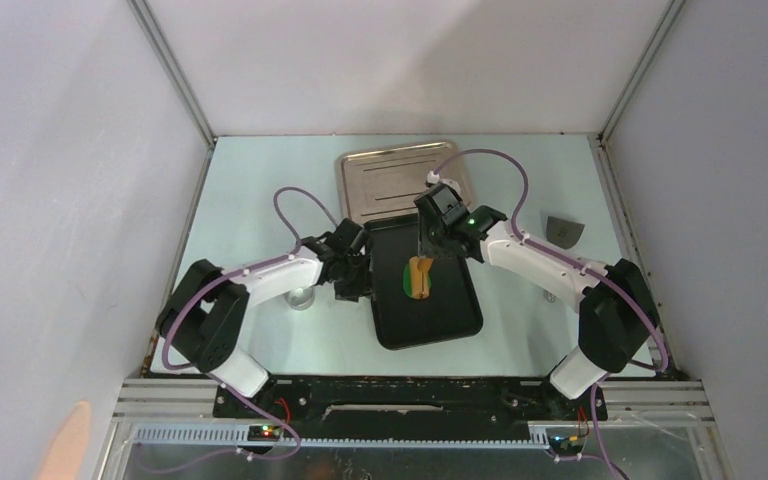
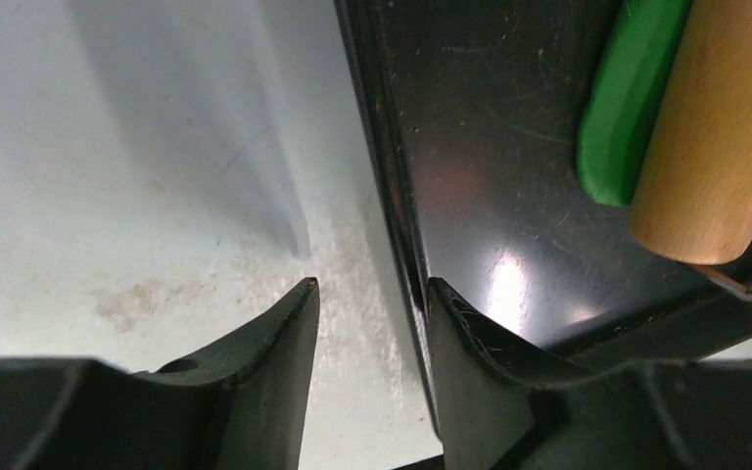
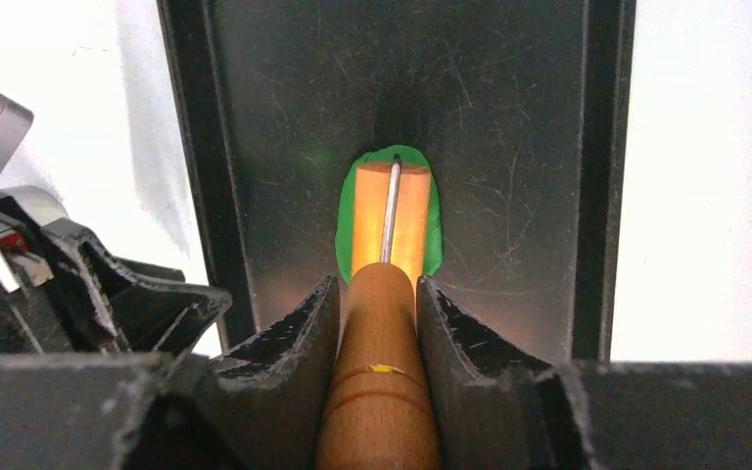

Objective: Roll out the dumpling wrappers from the dough
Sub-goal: Flatten out the dough on the work surface.

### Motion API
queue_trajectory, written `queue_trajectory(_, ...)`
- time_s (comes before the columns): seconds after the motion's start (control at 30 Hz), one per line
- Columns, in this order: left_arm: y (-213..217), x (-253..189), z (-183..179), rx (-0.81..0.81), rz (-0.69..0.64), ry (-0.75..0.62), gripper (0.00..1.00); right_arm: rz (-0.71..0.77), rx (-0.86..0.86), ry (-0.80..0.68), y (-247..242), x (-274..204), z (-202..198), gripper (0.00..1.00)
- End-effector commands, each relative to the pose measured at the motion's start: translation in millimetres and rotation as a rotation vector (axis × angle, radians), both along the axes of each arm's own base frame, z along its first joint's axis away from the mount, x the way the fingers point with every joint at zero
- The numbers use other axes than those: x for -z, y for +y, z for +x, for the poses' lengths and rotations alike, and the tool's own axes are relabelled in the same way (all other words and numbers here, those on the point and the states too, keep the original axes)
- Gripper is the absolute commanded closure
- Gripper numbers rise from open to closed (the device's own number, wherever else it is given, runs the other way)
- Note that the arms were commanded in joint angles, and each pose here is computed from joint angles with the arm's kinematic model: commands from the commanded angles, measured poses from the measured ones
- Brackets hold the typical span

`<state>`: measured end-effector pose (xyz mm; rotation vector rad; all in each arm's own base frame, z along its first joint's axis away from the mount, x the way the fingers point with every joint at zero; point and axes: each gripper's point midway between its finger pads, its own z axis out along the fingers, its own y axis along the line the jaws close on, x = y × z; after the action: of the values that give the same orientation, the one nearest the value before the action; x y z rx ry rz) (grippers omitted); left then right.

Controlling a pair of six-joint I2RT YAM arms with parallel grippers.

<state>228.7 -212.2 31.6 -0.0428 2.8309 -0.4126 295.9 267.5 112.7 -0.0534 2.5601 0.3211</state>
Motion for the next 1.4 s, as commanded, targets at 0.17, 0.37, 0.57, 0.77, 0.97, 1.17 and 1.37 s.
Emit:
queue_trajectory(0.17,-16.8,5.8,29.7,-0.048,-0.030,-0.068,0.59,-0.131,-0.024,0.297,-21.2,72.6,-61.6,1.00)
queue_trajectory(0.37,-15.6,18.2,31.7,-0.048,0.007,-0.039,0.98,-0.130,-0.027,0.296,-23.1,76.9,-62.4,1.00)
queue_trajectory(0.57,-15.5,27.7,26.6,-0.002,0.020,-0.013,1.00,-0.105,-0.034,0.297,-17.6,82.0,-63.7,1.00)
queue_trajectory(0.77,-20.9,31.1,22.1,0.022,-0.010,0.007,1.00,-0.058,0.000,0.302,-3.8,90.6,-58.7,1.00)
queue_trajectory(0.97,-21.0,32.6,19.4,0.035,-0.013,0.015,1.00,-0.039,0.024,0.305,4.0,100.1,-56.1,1.00)
queue_trajectory(1.17,-22.6,34.9,16.2,0.040,-0.027,0.024,1.00,0.018,0.031,0.294,11.0,97.3,-59.1,1.00)
queue_trajectory(1.37,-24.2,36.7,14.4,0.044,-0.039,0.033,1.00,0.046,0.042,0.293,14.2,98.4,-62.4,1.00)
